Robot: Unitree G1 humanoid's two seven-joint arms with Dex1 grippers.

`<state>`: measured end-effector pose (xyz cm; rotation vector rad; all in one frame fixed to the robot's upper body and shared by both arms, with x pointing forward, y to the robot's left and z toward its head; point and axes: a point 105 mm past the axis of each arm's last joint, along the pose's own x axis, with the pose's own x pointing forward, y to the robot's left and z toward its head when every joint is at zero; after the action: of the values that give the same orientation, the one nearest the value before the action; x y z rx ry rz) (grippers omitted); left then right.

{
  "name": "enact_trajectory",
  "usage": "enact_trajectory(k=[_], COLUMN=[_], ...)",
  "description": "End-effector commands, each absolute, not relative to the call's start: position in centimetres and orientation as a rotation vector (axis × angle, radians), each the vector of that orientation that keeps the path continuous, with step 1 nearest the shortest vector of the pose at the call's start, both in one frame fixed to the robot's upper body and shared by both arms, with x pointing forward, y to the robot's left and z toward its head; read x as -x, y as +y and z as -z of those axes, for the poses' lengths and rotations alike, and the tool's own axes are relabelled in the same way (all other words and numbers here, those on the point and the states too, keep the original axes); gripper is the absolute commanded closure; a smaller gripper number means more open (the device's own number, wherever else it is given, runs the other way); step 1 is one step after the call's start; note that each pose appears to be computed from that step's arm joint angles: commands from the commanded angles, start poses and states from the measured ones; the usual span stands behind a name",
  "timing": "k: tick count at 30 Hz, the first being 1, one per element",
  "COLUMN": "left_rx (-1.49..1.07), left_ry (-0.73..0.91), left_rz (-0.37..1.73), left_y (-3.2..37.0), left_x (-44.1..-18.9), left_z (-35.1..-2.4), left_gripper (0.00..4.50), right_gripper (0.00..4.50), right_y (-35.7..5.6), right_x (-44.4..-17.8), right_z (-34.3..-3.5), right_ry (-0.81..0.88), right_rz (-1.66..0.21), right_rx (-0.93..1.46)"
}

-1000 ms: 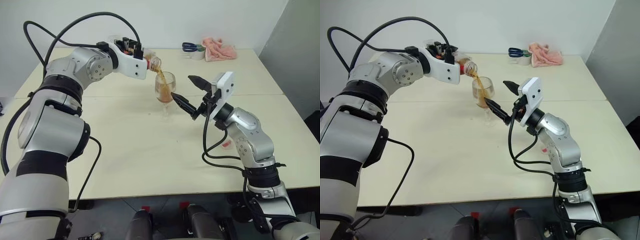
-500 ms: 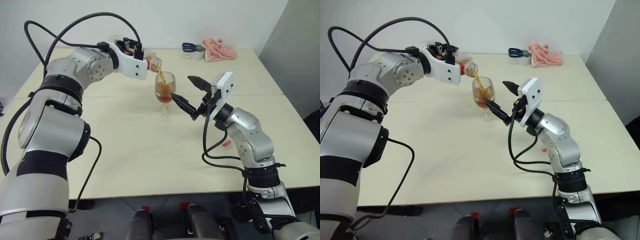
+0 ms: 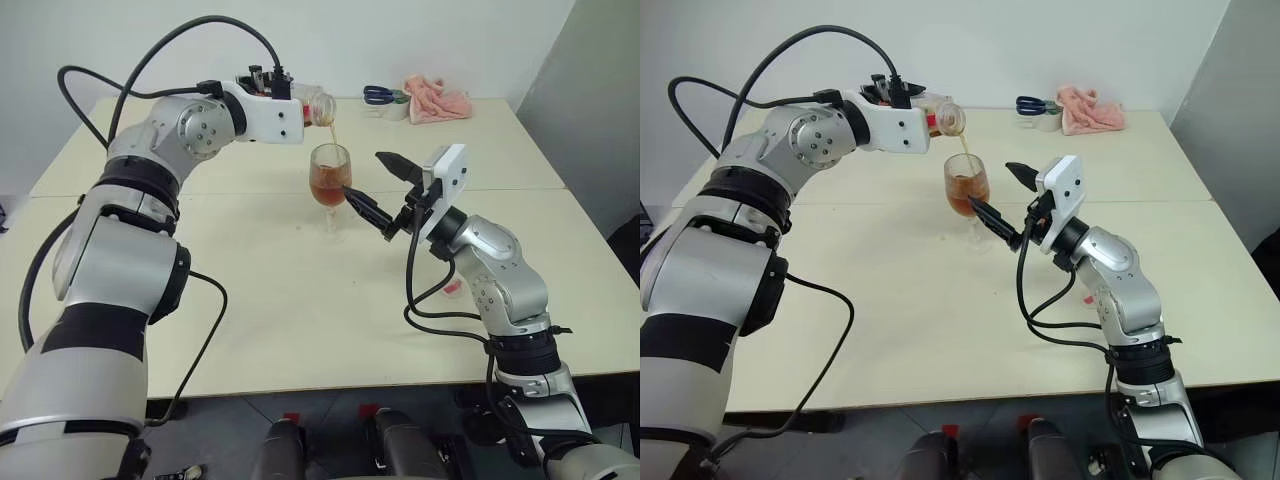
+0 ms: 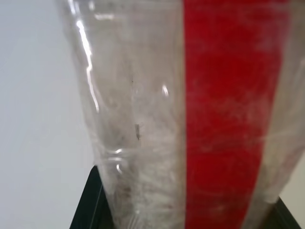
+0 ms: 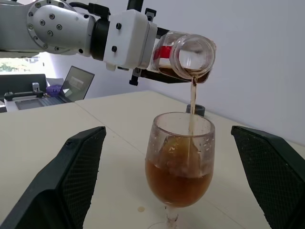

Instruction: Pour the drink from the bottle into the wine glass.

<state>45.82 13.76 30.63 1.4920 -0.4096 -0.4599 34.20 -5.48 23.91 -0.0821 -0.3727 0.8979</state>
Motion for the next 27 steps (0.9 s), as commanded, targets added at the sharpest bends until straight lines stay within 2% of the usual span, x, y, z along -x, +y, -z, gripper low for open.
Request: enact_trajectory(k=[1,8,11,14,18,22,25,27], left_rx=[-1.373,-1.009,-0.831,-0.602,-0.307,-0.14,-0.147,-0.061], left_ry=[-0.492,-0.523,-0.491,-0.434,-0.386,-0.336,-0.25,-0.234], left_rz=[0.446,0.419,0.347,0.203,0.012,-0.001,-0.012,0.007], left_y=[13.2,14.2,16.1,19.3,23.5,25.0,25.8,25.9], left_x=[-45.1,-44.9,-45.2,-45.2,-43.6,-41.4,-41.0,-40.7], left_z=[-33.1,-34.0,-33.0,-31.0,-27.5,-22.5,-19.6,-18.2], left_gripper=[2.88,2.88,2.88,2.88,2.88,2.88,2.88,2.88], right_gripper=[0.0,0.0,0.0,0.0,0.0,0.0,0.0,0.0], right_y=[-5.2,-4.3,-4.0,-3.8,-4.4,-4.4,-4.1,-3.9], right_x=[-33.4,-32.3,-31.2,-29.1,-26.8,-27.3,-28.0,-28.2], right_z=[-25.3,-26.3,-26.4,-25.3,-22.4,-19.6,-19.2,-19.1], right_ry=[-0.428,-0.448,-0.436,-0.39,-0.295,-0.252,-0.261,-0.271], right_rz=[-0.92,-0.99,-1.052,-1.164,-1.27,-1.262,-1.243,-1.23], right_rx=[0.084,0.087,0.103,0.15,0.207,0.224,0.226,0.224])
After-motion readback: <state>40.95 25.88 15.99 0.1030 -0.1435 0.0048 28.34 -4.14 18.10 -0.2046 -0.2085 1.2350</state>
